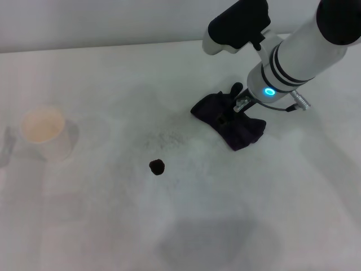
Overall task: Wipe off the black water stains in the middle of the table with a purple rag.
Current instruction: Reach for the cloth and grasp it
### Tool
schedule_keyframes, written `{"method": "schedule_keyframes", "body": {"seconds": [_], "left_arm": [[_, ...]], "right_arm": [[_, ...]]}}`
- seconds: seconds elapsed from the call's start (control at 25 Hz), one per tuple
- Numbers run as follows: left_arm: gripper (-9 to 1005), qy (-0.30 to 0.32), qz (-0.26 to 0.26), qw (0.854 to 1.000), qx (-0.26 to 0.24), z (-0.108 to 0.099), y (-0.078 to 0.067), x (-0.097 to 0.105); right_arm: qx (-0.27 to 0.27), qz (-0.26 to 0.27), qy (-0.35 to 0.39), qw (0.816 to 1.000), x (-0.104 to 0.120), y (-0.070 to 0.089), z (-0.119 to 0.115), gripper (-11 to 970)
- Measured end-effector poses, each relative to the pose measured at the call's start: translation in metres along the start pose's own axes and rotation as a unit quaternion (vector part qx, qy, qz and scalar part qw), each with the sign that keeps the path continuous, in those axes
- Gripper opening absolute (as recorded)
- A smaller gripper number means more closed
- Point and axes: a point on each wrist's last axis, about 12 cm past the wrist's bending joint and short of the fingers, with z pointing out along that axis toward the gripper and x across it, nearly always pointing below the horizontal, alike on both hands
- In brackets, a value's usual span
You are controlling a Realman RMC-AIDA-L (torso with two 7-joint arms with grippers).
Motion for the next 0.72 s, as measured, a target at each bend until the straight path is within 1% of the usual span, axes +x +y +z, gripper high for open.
{"method": "schedule_keyframes", "body": {"seconds": [0.24, 0.4, 0.52, 0.72], "left_arm": [[872, 0.0, 0.0, 1.0, 0.0, 0.0003, -0.0001, -0.0001], [873, -0.001, 0.0, 1.0, -0.001, 0.0008, 0.0002, -0.0004], [873, -0.001, 0.0, 1.0, -0.002, 0.0009, 0.0009, -0.0007], [873, -0.001, 0.0, 1.0, -0.002, 0.0009, 0.0016, -0.0009]], "right_arm": [[0.001, 0.001, 0.0, 1.0, -0.0004, -0.0004, 0.0007, 401], [-0.013, 0.026, -0.004, 1.0, 0.0018, -0.0019, 0.0044, 342], [-0.02, 0.038, -0.008, 0.999, 0.0028, -0.0036, 0.0071, 332], [-0.019, 0.035, -0.007, 0.999, 0.0029, -0.0029, 0.0077, 314]]}}
